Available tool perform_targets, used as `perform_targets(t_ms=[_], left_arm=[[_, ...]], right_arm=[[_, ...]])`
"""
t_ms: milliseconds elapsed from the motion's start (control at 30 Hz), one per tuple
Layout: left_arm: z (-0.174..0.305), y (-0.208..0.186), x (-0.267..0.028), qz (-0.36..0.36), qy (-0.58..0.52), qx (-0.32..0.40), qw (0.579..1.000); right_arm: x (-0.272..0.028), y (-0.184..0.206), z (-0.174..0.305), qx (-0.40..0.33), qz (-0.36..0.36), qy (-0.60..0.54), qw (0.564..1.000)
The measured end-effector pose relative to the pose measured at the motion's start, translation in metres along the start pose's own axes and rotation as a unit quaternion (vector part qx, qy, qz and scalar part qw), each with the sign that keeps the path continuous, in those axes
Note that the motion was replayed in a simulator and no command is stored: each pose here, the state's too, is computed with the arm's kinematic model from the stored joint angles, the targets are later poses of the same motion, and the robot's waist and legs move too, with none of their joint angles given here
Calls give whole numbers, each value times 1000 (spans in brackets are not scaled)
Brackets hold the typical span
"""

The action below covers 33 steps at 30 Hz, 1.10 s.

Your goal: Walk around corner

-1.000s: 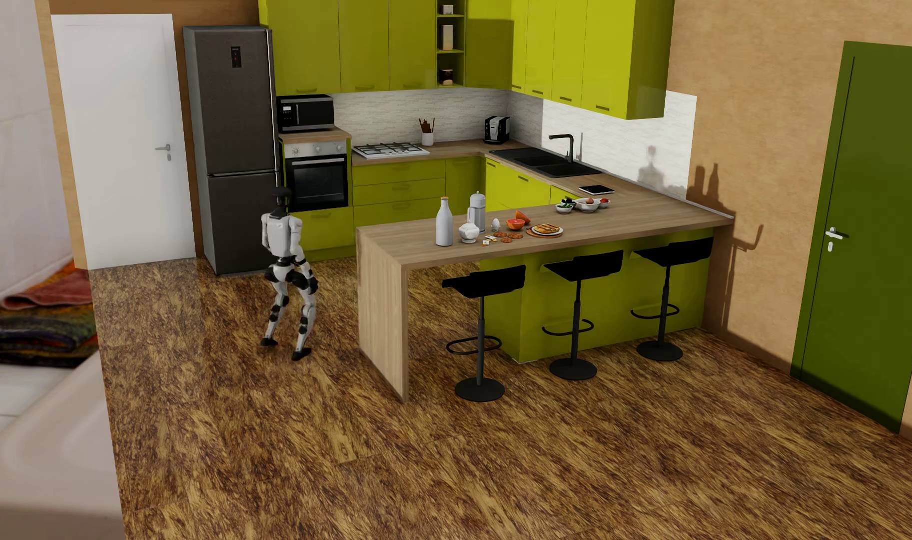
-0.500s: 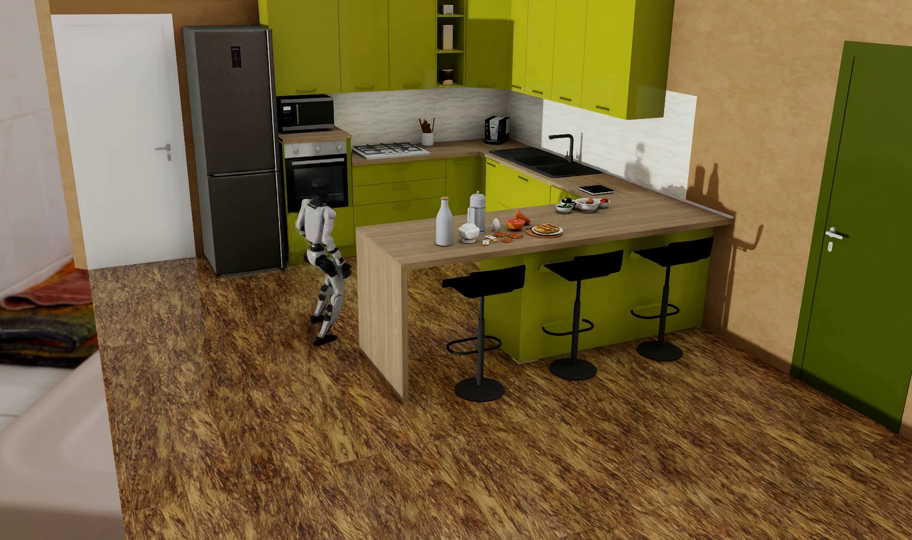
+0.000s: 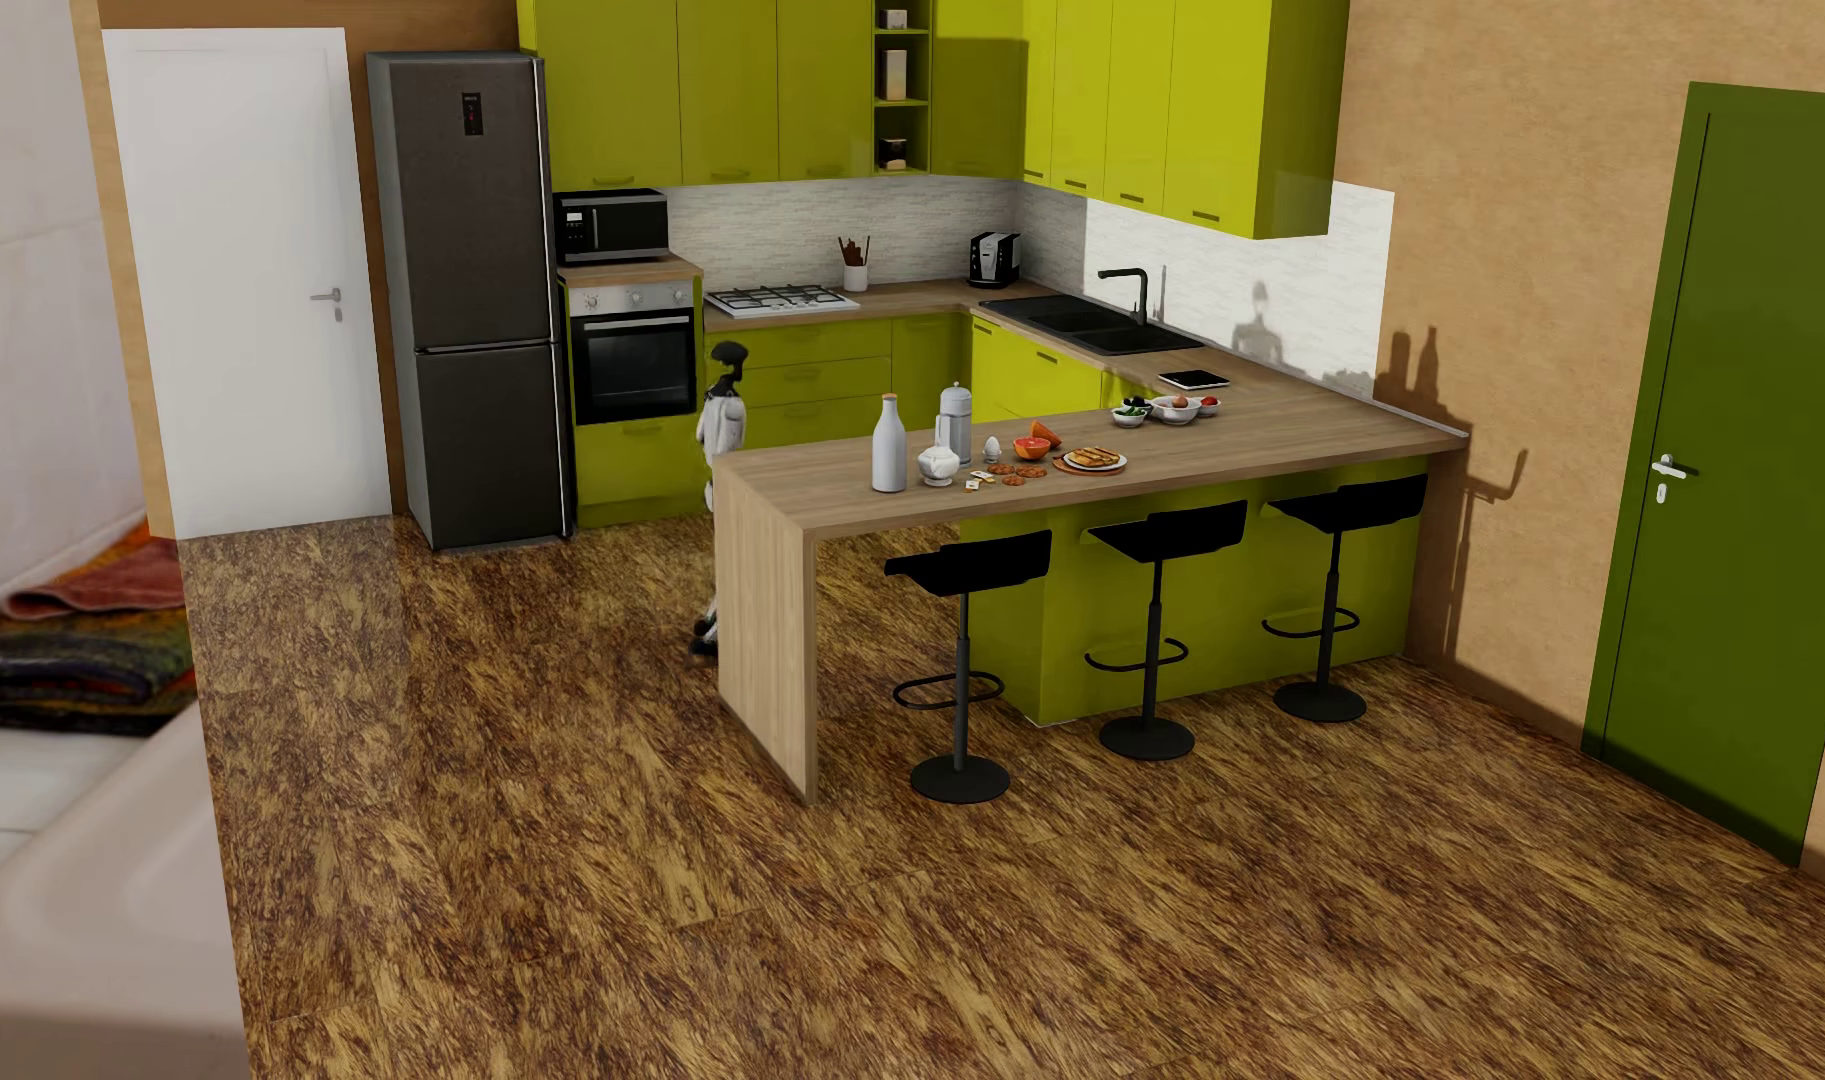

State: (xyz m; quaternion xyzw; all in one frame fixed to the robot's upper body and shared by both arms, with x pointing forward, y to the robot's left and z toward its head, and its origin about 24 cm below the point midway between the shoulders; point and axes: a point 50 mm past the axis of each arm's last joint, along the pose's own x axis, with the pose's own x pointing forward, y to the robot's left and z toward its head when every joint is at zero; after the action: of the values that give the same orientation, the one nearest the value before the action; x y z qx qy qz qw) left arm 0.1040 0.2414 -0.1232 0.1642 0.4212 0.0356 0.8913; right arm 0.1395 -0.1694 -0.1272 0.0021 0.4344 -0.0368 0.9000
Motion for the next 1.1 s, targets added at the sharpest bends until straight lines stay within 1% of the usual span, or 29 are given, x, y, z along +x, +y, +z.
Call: perform_targets(t_ms=[33,67,100,133,167,200,233,267,300,333,367,400,433,467,500,533,567,600,633,667,700,733,767,800,867,900,1000,1067,1100], left_arm=[[13,2,7,13,4,-18,1000],[48,-4,16,20,-29,-45,998],[91,-21,22,10,-82,-74,994],[118,-40,26,-5,-117,-88,989],[121,-47,27,-9,-133,-93,987],[105,-43,23,1,-134,-95,986],[87,-34,16,14,-132,-88,987],[69,-22,12,26,-122,-65,990],[46,-6,11,41,-96,-42,994],[47,14,15,70,-91,-39,993],[66,20,22,84,-107,-43,990],[96,15,25,83,-140,-56,985],[111,0,27,60,-154,-56,985],[113,-21,29,23,-151,-49,987],[111,-38,27,-11,-145,-51,988],[98,-41,24,-32,-132,-45,990],[81,-36,22,-45,-111,-39,992],[61,-27,18,-49,-82,-31,995],[48,-21,16,-54,-57,-25,997],[40,-11,14,-43,-40,-29,998],[33,-7,11,-29,-28,-44,998],[39,-19,12,-32,-28,-61,997],[54,-33,16,-39,-37,-72,996],[65,-37,18,-40,-49,-63,996],[66,-23,21,-11,-56,-82,995],[64,-22,19,-9,-55,-86,995],[54,-20,18,-16,-36,-90,995],[47,-22,15,-25,-30,-95,995],[39,-17,14,-28,-23,-81,996]], right_arm=[[-3,-12,-8,1,18,7,1000],[-9,-23,-12,7,23,4,1000],[-13,-25,-18,-23,31,15,999],[-18,-33,-43,-67,22,62,996],[-23,-40,-62,-91,5,101,991],[-25,-36,-66,-85,-12,110,990],[-21,-37,-55,-90,-39,98,990],[-14,-35,-36,-85,-62,76,992],[-11,-27,-20,-69,-72,51,994],[-10,-26,-22,-77,-66,61,993],[-14,-36,-32,-78,-63,74,992],[-22,-42,-47,-79,-54,90,991],[-26,-46,-54,-99,-41,97,989],[-25,-40,-58,-133,-11,105,985],[-17,-38,-49,-176,19,99,979],[-9,-38,-21,-187,26,51,981],[-3,-31,1,-183,30,3,983],[2,-19,22,-163,36,-46,985],[4,-13,37,-137,35,-92,986],[3,-8,47,-103,34,-129,986],[1,-11,49,-82,31,-145,986],[-1,-18,40,-64,20,-134,989],[-2,-25,28,-66,14,-108,992],[0,-26,21,-71,12,-80,994],[-4,-18,-3,-58,9,-21,998],[-5,-26,-8,-61,-3,-1,998],[-6,-26,-12,-71,-13,11,997],[-2,-33,-2,-64,-20,-5,998],[-2,-22,-4,-60,-6,-6,998]])
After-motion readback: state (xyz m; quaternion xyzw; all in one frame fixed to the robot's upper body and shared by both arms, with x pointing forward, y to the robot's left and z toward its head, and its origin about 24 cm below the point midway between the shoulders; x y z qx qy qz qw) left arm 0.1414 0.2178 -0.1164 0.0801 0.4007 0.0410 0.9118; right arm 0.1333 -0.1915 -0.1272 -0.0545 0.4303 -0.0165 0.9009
